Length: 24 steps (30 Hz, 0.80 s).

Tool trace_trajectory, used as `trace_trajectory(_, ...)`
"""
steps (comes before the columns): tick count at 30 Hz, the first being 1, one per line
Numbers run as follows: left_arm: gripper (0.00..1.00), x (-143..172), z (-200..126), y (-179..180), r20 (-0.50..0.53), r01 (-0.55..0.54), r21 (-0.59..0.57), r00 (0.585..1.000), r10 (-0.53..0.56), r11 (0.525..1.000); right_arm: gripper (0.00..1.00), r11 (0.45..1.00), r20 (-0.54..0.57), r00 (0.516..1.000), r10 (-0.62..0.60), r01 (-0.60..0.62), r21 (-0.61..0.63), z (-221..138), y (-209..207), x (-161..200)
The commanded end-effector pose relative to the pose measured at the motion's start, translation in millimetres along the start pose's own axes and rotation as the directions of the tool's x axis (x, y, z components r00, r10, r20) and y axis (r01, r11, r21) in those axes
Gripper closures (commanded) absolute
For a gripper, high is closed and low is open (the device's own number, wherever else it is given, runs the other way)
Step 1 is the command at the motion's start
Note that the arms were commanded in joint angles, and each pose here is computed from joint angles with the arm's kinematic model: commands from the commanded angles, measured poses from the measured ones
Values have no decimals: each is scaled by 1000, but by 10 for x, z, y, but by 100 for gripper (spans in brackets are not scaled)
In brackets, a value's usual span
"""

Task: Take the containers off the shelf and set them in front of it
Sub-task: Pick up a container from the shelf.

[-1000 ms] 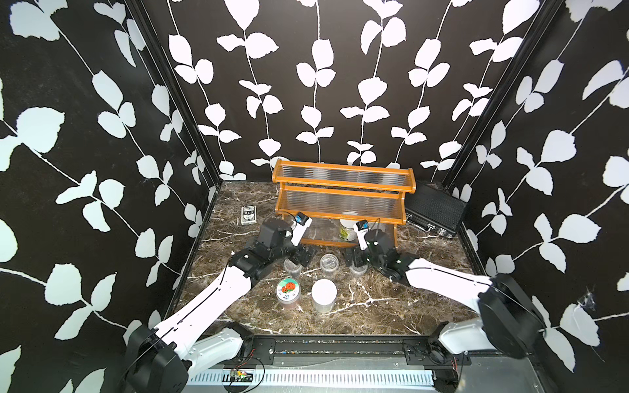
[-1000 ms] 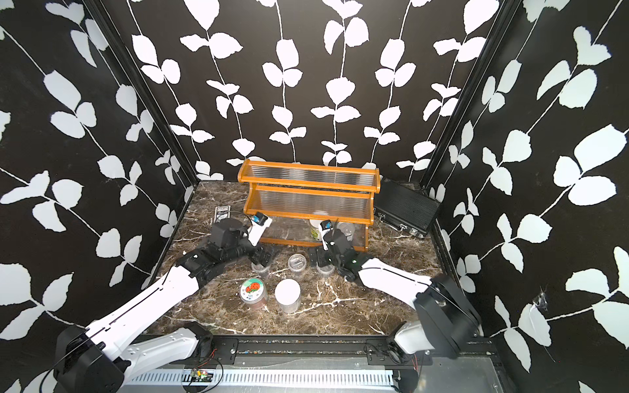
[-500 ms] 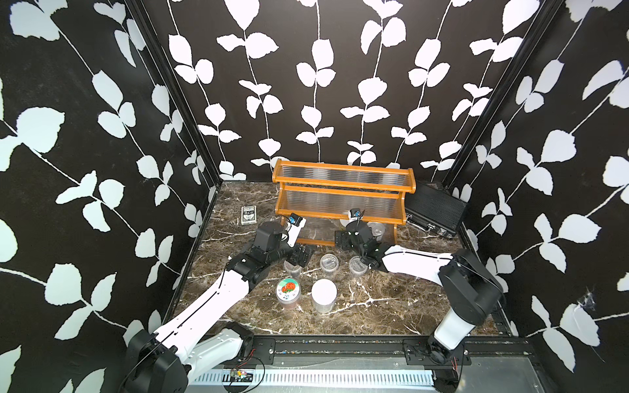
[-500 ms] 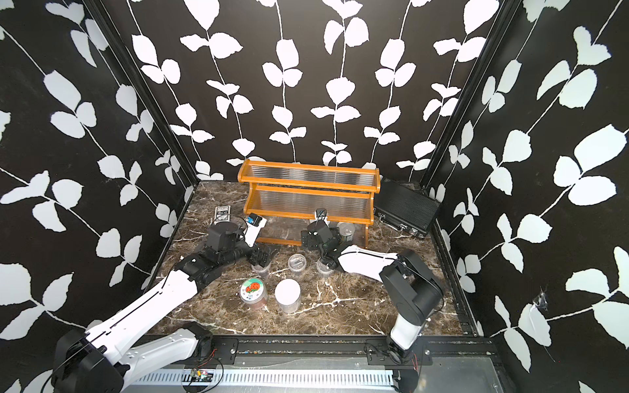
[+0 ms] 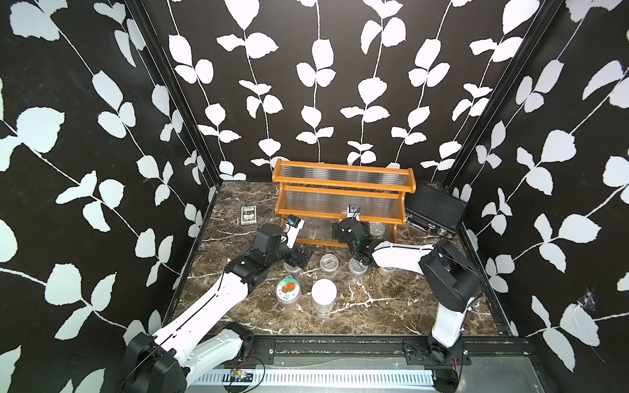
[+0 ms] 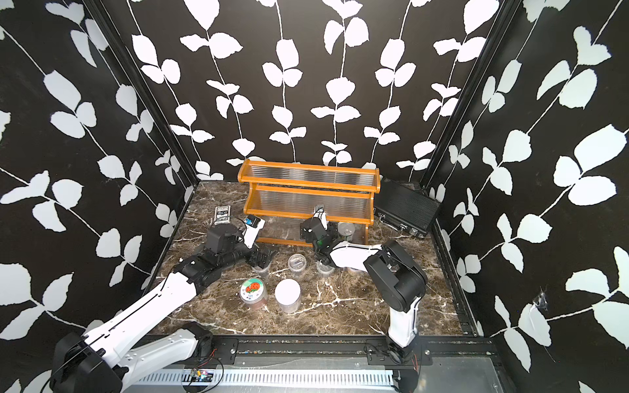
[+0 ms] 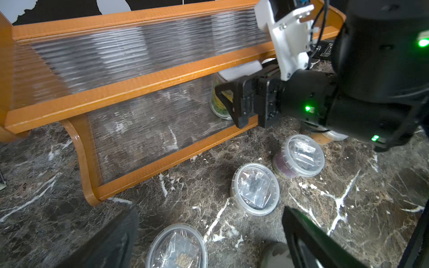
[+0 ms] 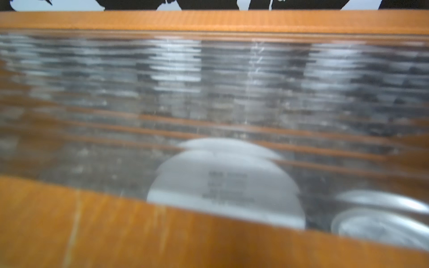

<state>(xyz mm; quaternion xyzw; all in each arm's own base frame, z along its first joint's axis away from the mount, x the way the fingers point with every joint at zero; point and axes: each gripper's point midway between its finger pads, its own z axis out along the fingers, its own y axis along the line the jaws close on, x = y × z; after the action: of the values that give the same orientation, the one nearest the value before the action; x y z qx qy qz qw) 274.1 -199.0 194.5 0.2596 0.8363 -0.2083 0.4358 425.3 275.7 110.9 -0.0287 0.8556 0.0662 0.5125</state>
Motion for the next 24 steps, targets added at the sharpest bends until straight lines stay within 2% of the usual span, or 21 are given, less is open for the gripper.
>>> trace_trajectory(1,1,-14,-39,19,25,12,-7,1000,-12,1000,0,998,66,996,53,-54,22,91,-18,-208)
trace_trajectory(4,1,-4,-46,22,26,16,-10,1000,-16,1000,3,999,68,997,43,-44,17,116,-22,-237)
trace_trajectory(10,1,27,-51,22,24,20,-10,1000,-20,1000,22,1000,40,999,27,-27,0,108,-44,-173)
trace_trajectory(17,1,41,-28,24,18,18,-8,1000,-18,1000,26,995,47,999,-15,19,-98,-53,76,-188)
trace_trajectory(24,1,39,21,15,11,8,0,1000,-8,1000,27,972,40,997,-73,80,-222,-331,266,-139)
